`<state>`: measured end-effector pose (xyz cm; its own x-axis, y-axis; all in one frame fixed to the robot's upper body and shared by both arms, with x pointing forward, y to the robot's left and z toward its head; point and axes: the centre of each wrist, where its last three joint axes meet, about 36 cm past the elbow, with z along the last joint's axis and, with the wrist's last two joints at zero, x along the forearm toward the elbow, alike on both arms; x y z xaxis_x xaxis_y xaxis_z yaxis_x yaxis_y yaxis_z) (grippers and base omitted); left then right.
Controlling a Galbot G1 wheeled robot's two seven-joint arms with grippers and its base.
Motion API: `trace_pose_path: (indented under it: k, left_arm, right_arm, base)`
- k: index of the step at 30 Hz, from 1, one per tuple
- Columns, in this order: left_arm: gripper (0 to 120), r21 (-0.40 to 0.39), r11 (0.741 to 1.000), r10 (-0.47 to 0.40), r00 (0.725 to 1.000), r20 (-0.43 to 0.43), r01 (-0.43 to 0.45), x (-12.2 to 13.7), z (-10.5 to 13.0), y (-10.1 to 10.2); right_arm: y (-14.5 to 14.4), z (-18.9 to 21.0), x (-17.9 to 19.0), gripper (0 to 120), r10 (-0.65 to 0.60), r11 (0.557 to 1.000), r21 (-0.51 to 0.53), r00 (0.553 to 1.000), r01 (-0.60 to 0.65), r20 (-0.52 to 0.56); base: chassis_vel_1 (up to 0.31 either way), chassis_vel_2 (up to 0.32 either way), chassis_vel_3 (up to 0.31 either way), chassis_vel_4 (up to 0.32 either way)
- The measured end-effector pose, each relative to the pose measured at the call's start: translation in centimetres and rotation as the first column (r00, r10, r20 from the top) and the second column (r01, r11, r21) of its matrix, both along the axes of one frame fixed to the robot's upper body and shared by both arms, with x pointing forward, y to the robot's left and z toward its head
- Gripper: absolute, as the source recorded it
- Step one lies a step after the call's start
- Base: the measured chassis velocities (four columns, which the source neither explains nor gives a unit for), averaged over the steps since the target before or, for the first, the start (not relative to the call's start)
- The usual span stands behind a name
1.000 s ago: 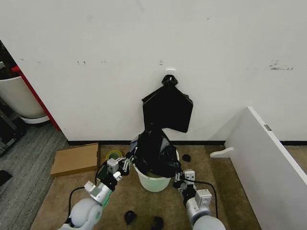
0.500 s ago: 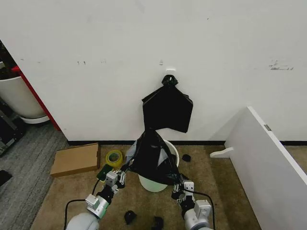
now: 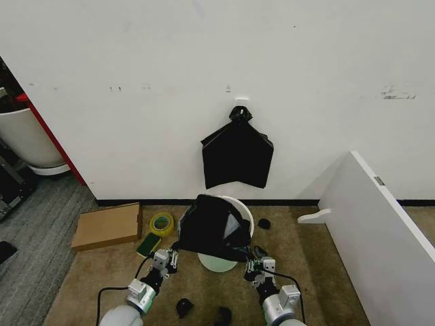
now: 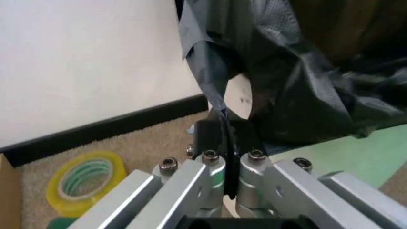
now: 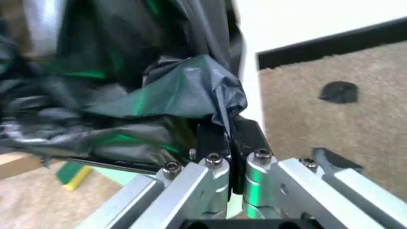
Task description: Place the garbage bag over the trash bin.
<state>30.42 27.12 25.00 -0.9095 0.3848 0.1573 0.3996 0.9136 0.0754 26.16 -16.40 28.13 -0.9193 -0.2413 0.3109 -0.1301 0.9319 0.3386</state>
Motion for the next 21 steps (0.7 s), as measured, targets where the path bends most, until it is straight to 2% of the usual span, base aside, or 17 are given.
trace_pose_path:
  k: [7, 13, 17, 21]
  left_arm:
    - [0, 0.008, 1.0, 0.018, 1.0, -0.015, -0.018, 0.6, -0.3, -0.1]
    - [0, 0.018, 0.998, 0.059, 0.998, -0.036, -0.059, 1.1, -0.2, -0.1]
    - [0, 0.025, 0.996, 0.084, 0.995, -0.052, -0.083, 1.2, -0.2, -0.1]
    - [0, -0.001, 0.994, 0.113, 0.991, -0.071, -0.114, 1.2, -0.2, -0.3]
  right_arm:
    - [-1.3, -2.1, 0.8, 0, -0.009, 0.999, 0.04, 1.0, 0.009, 0.004]
    - [-2.8, -4.6, 2.0, 0, 0.036, 0.995, 0.09, 0.998, -0.041, 0.054]
    - [-3.4, -5.8, 2.6, 0, 0.052, 0.994, 0.088, 0.996, -0.057, 0.066]
    - [-3.9, -7.2, 2.9, 0, 0.069, 0.995, 0.071, 0.995, -0.074, 0.075]
  base:
    - [0.0, 0.0, 0.0, 0.0]
    - [0.0, 0.0, 0.0, 0.0]
    - [0.0, 0.0, 0.0, 0.0]
    - [0.0, 0.0, 0.0, 0.0]
